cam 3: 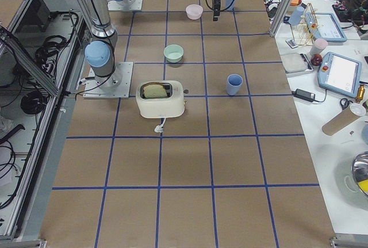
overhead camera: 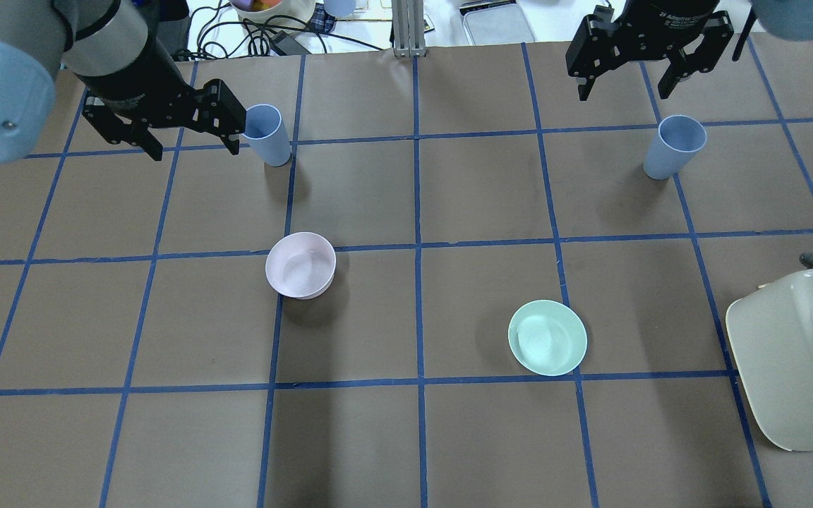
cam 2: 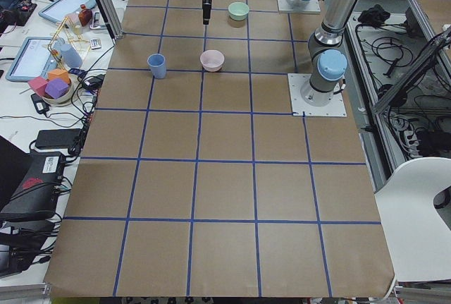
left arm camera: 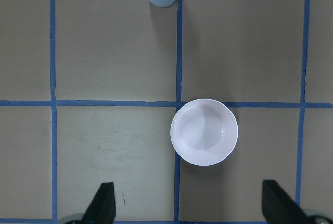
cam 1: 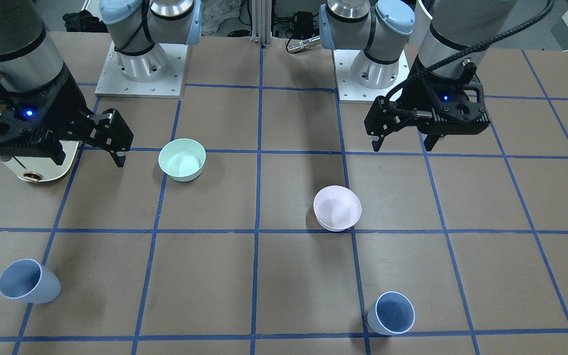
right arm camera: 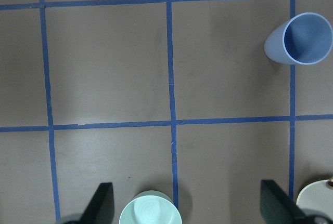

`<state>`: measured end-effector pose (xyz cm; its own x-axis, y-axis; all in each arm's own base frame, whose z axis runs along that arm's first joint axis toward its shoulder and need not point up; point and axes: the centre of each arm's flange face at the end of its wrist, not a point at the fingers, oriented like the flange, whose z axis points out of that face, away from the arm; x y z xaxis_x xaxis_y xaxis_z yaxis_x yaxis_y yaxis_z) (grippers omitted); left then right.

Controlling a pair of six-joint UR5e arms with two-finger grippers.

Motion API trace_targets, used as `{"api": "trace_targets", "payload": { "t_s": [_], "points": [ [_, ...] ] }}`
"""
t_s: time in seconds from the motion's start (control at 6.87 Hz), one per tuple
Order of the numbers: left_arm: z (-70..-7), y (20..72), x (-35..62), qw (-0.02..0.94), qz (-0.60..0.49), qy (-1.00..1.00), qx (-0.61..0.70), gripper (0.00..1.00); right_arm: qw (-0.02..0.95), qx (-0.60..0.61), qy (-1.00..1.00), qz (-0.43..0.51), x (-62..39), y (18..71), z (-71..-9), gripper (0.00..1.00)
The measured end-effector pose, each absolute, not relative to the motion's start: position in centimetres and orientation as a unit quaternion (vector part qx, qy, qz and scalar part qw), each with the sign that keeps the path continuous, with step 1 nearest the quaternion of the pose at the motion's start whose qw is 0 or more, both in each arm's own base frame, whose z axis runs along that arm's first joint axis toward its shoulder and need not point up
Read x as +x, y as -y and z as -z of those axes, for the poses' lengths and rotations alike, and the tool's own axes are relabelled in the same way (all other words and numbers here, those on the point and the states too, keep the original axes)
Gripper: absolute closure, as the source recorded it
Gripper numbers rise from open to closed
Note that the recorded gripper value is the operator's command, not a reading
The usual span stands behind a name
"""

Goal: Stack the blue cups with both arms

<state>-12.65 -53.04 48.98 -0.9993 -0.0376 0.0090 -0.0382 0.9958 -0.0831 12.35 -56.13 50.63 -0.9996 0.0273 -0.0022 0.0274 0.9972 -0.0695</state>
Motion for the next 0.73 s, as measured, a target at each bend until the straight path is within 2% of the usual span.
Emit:
{"api": "trace_targets", "payload": {
  "t_s": [0.44, 0.73],
  "points": [
    [-45.7, 65.8, -12.4, 0.003, -0.041, 0.999, 0.017, 0.00, 0.001, 0.014, -0.999, 0.033, 12.4, 56.2, -50.5, 0.00],
    [-38.7, 72.6, -12.5, 0.003, -0.040, 0.999, 0.010, 0.00, 0.001, 0.013, -0.999, 0.033, 12.4, 56.2, -50.5, 0.00]
  ]
}}
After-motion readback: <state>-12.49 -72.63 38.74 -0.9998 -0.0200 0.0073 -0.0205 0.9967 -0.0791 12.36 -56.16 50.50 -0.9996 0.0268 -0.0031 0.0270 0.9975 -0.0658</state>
